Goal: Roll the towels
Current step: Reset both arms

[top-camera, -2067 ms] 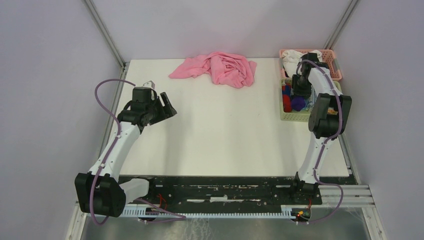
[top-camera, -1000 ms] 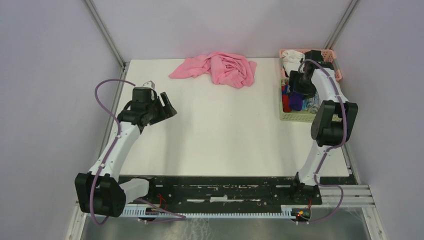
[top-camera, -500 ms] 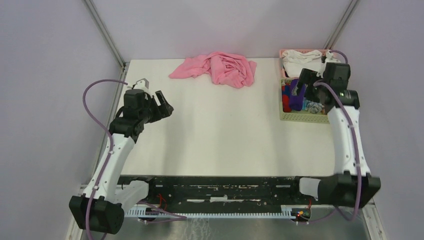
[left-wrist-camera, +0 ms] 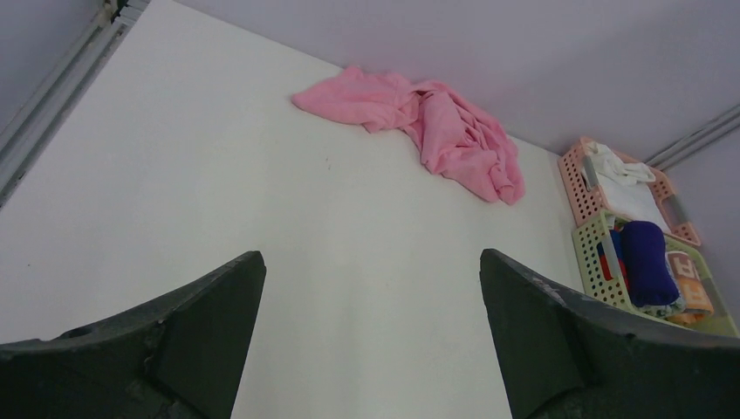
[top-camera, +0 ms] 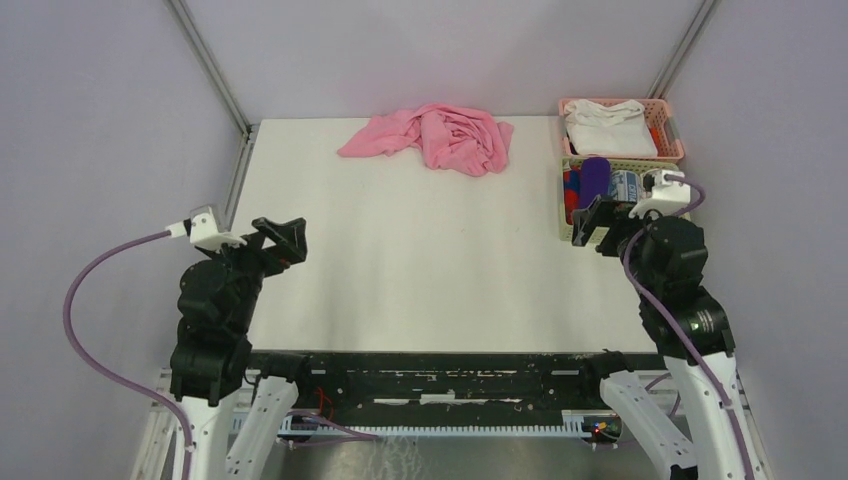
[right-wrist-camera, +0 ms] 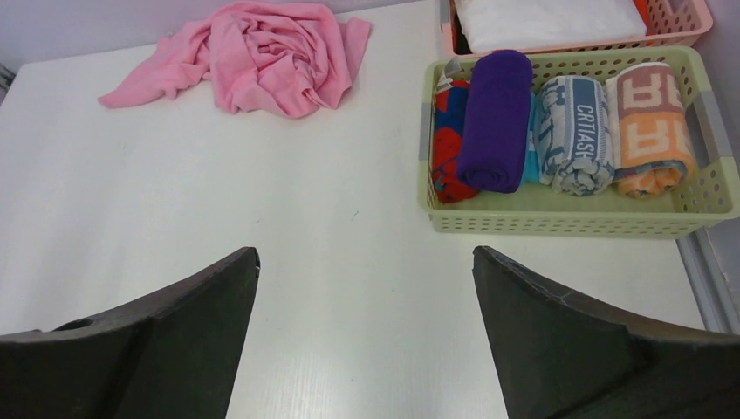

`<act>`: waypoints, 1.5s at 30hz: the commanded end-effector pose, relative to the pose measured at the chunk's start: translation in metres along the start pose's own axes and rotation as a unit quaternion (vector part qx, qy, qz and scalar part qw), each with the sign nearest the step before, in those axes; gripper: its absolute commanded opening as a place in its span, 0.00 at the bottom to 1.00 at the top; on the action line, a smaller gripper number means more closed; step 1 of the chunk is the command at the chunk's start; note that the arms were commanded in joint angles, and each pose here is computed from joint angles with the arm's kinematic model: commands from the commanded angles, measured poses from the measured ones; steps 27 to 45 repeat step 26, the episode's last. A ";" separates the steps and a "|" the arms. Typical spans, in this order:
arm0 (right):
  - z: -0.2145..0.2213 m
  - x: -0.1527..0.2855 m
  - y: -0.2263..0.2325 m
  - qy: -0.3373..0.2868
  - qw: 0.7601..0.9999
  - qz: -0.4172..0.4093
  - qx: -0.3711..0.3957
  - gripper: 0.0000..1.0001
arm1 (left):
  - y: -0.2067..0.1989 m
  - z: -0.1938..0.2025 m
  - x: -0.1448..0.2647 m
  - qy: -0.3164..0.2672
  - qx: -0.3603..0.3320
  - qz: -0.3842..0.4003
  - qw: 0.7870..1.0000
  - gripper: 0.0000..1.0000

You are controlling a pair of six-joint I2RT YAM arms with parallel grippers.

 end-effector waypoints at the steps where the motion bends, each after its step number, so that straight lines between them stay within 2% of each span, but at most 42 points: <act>1: 0.005 0.011 -0.009 -0.042 0.998 0.028 0.033 1.00 | 0.015 0.014 0.000 -0.008 -0.009 -0.035 0.999 0.99; 8: 0.041 -0.003 -0.012 -0.009 0.998 0.026 0.051 1.00 | 0.029 0.037 -0.012 0.003 -0.040 -0.048 0.998 0.99; 12: 0.052 -0.007 -0.014 -0.014 0.998 0.021 0.049 1.00 | 0.028 0.039 -0.020 0.010 -0.058 -0.045 0.997 0.99; 16: 0.056 -0.015 -0.012 0.010 0.998 0.021 0.056 1.00 | 0.027 0.045 -0.025 0.016 -0.062 -0.040 0.997 0.99; 45: 0.057 -0.019 -0.010 0.016 0.998 0.017 0.057 1.00 | 0.029 0.049 -0.025 0.022 -0.068 -0.044 0.996 0.99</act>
Point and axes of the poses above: each gripper's point midway between its finger pads, its own x axis back along the fingers, its own y axis along the line the jaws close on, z = x × y, the point moved 6 cm from there along x, back along the fingers, and after that the axes turned 2 degrees about -x, right-handed, at the moved point
